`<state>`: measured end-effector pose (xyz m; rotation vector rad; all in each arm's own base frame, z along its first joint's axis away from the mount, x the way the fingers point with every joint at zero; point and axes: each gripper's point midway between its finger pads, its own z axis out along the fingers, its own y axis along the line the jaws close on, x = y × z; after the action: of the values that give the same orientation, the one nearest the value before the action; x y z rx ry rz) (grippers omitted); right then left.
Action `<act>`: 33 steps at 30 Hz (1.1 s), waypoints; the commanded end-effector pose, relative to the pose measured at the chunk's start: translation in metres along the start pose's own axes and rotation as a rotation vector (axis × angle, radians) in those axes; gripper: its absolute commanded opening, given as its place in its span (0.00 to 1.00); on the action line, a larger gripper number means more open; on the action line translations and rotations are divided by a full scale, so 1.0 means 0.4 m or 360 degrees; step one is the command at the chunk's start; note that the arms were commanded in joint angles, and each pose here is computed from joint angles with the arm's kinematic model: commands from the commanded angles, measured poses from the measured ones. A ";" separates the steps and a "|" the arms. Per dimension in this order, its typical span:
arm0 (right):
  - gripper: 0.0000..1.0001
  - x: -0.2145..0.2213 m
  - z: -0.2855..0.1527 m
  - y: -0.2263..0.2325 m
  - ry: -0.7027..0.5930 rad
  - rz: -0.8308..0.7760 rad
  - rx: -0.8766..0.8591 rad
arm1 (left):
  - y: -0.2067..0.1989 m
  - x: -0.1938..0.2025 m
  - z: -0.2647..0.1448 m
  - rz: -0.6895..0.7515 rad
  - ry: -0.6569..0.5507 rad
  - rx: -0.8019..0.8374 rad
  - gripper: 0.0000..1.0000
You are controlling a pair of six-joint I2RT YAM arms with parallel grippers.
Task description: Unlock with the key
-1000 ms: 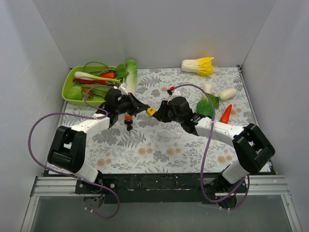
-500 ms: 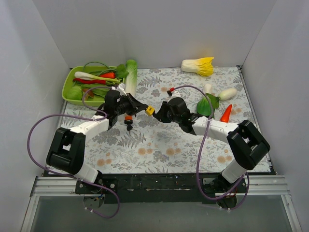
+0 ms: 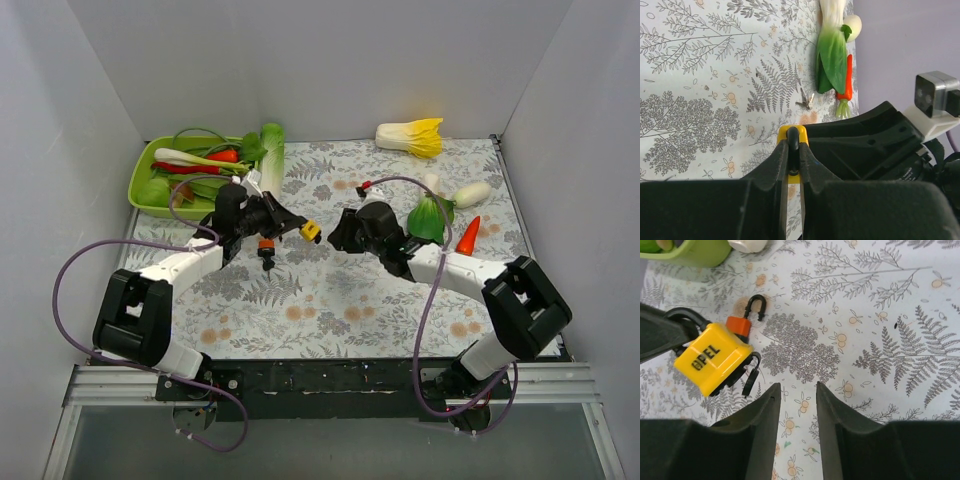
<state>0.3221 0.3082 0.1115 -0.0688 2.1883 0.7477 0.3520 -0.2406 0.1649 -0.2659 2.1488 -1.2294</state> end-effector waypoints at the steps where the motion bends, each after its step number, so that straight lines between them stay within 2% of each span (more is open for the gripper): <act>1: 0.49 -0.098 -0.080 0.082 -0.0121 -0.0043 -0.0331 | -0.104 -0.054 -0.019 0.0168 0.0025 0.0243 0.00; 2: 0.58 -0.131 -0.096 0.072 -0.0148 -0.0034 -0.0374 | -0.107 -0.054 -0.019 0.0180 0.0065 0.0280 0.00; 3: 0.61 -0.139 -0.104 0.072 -0.0134 -0.0027 -0.0418 | -0.132 -0.046 -0.022 0.0201 0.0144 0.0362 0.00; 6: 0.64 -0.156 -0.133 0.075 -0.0113 -0.0116 -0.0511 | -0.123 -0.017 -0.012 0.0164 0.0316 0.0459 0.00; 11: 0.67 -0.147 -0.157 0.082 -0.0076 -0.0288 -0.0547 | -0.101 0.005 0.002 0.0061 0.0478 0.0508 0.00; 20: 0.74 -0.058 -0.143 0.129 0.0104 -0.0397 -0.0639 | -0.060 0.013 0.013 -0.0040 0.0550 0.0486 0.00; 27: 0.74 -0.034 -0.101 0.142 0.0147 -0.0354 -0.0616 | -0.061 0.015 0.013 -0.0049 0.0555 0.0499 0.00; 33: 0.68 -0.043 -0.070 0.161 0.0133 -0.0333 -0.0624 | -0.062 0.015 0.013 -0.0052 0.0555 0.0499 0.00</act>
<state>0.2798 0.3250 0.1385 -0.5355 2.1449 1.0239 0.3439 -0.2574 0.1528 -0.0370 2.2785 -1.6679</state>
